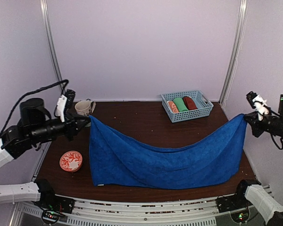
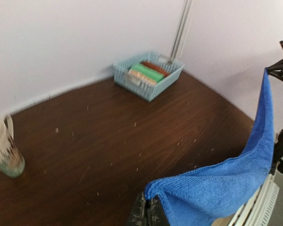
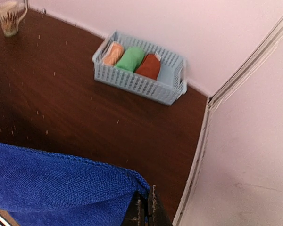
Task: Roll the towels
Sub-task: Flatten out the towel at the center of the board, then smooth out the towel at the center of the board.
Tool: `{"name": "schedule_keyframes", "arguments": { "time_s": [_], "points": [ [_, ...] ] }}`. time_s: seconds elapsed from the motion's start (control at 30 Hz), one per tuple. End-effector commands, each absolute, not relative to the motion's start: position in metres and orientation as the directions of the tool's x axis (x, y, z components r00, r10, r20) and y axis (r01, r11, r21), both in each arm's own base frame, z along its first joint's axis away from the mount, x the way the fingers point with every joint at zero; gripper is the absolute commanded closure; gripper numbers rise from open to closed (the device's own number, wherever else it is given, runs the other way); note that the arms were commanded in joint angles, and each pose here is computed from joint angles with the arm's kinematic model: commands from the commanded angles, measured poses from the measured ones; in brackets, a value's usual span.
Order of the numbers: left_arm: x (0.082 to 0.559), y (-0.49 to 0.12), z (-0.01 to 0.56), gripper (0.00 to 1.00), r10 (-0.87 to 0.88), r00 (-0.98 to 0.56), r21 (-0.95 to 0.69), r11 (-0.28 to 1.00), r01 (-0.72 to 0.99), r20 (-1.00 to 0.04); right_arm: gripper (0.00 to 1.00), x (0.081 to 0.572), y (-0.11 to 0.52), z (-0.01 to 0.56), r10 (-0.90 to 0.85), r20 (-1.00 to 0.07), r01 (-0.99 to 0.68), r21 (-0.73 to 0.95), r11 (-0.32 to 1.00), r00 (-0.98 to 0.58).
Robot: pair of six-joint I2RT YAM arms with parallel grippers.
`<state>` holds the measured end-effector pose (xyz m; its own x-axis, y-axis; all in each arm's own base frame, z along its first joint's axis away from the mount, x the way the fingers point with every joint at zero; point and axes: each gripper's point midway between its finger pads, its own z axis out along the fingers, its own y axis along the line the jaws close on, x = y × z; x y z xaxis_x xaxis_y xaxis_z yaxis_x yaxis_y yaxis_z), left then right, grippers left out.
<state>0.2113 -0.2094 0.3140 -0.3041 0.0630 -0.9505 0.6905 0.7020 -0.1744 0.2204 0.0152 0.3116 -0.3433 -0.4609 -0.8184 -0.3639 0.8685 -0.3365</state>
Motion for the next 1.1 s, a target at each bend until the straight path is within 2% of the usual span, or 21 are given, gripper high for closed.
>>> {"name": "schedule_keyframes", "arguments": {
  "time_s": [0.0, 0.1, 0.23, 0.37, 0.4, 0.47, 0.53, 0.67, 0.7, 0.73, 0.77, 0.87, 0.97, 1.07],
  "points": [
    [0.263, -0.226, 0.216, 1.0, 0.028, -0.531, -0.283, 0.821, 0.496, -0.847, 1.0, 0.253, -0.013, 0.19, -0.508, -0.635, -0.434, -0.287, 0.854, -0.582],
    [0.301, -0.239, 0.186, 1.0, 0.031, -0.549, -0.254, 0.864, 0.435, -0.835, 1.0, 0.298, -0.03, 0.157, -0.483, -0.622, -0.396, -0.286, 0.873, -0.616],
    [0.361, -0.241, 0.161, 1.0, 0.069, -0.575, -0.162, 0.926, 0.34, -0.815, 1.0, 0.358, -0.057, 0.124, -0.373, -0.562, -0.299, -0.223, 0.928, -0.739],
    [0.384, -0.236, 0.156, 1.0, 0.078, -0.58, -0.109, 0.954, 0.281, -0.811, 0.92, 0.389, -0.066, 0.127, -0.279, -0.592, -0.21, -0.185, 0.96, -0.756],
    [0.385, -0.235, 0.157, 0.96, 0.078, -0.576, -0.105, 0.955, 0.279, -0.814, 0.84, 0.392, -0.067, 0.136, -0.266, -0.619, -0.191, -0.187, 0.964, -0.739],
    [0.384, -0.234, 0.158, 0.77, 0.09, -0.583, -0.096, 0.955, 0.28, -0.808, 0.64, 0.391, -0.064, 0.151, -0.262, -0.661, -0.181, -0.19, 0.965, -0.703],
    [0.382, -0.23, 0.156, 0.67, 0.106, -0.596, -0.078, 0.958, 0.275, -0.796, 0.5, 0.384, -0.058, 0.159, -0.264, -0.679, -0.194, -0.18, 0.964, -0.685],
    [0.371, -0.227, 0.148, 0.61, 0.139, -0.626, -0.065, 0.954, 0.292, -0.768, 0.28, 0.366, -0.047, 0.18, -0.25, -0.714, -0.2, -0.156, 0.967, -0.654],
    [0.367, -0.228, 0.146, 0.6, 0.146, -0.634, -0.073, 0.949, 0.306, -0.76, 0.21, 0.362, -0.044, 0.187, -0.25, -0.727, -0.207, -0.151, 0.967, -0.639],
    [0.363, -0.231, 0.145, 0.6, 0.154, -0.64, -0.085, 0.942, 0.326, -0.753, 0.04, 0.357, -0.038, 0.196, -0.253, -0.745, -0.223, -0.144, 0.964, -0.617],
    [0.358, -0.235, 0.141, 0.6, 0.165, -0.649, -0.102, 0.93, 0.353, -0.743, 0.01, 0.353, -0.034, 0.204, -0.255, -0.762, -0.233, -0.141, 0.962, -0.595],
    [0.339, -0.245, 0.128, 0.6, 0.199, -0.688, -0.163, 0.892, 0.423, -0.698, 0.0, 0.335, -0.007, 0.215, -0.275, -0.803, -0.339, -0.097, 0.936, -0.529],
    [0.318, -0.255, 0.115, 0.65, 0.241, -0.717, -0.217, 0.848, 0.483, -0.654, 0.03, 0.311, 0.02, 0.188, -0.373, -0.755, -0.524, -0.045, 0.85, -0.54],
    [0.301, -0.258, 0.097, 0.75, 0.273, -0.758, -0.263, 0.823, 0.503, -0.593, 0.34, 0.297, 0.024, 0.152, -0.475, -0.649, -0.618, -0.01, 0.786, -0.594]
  ]
}}
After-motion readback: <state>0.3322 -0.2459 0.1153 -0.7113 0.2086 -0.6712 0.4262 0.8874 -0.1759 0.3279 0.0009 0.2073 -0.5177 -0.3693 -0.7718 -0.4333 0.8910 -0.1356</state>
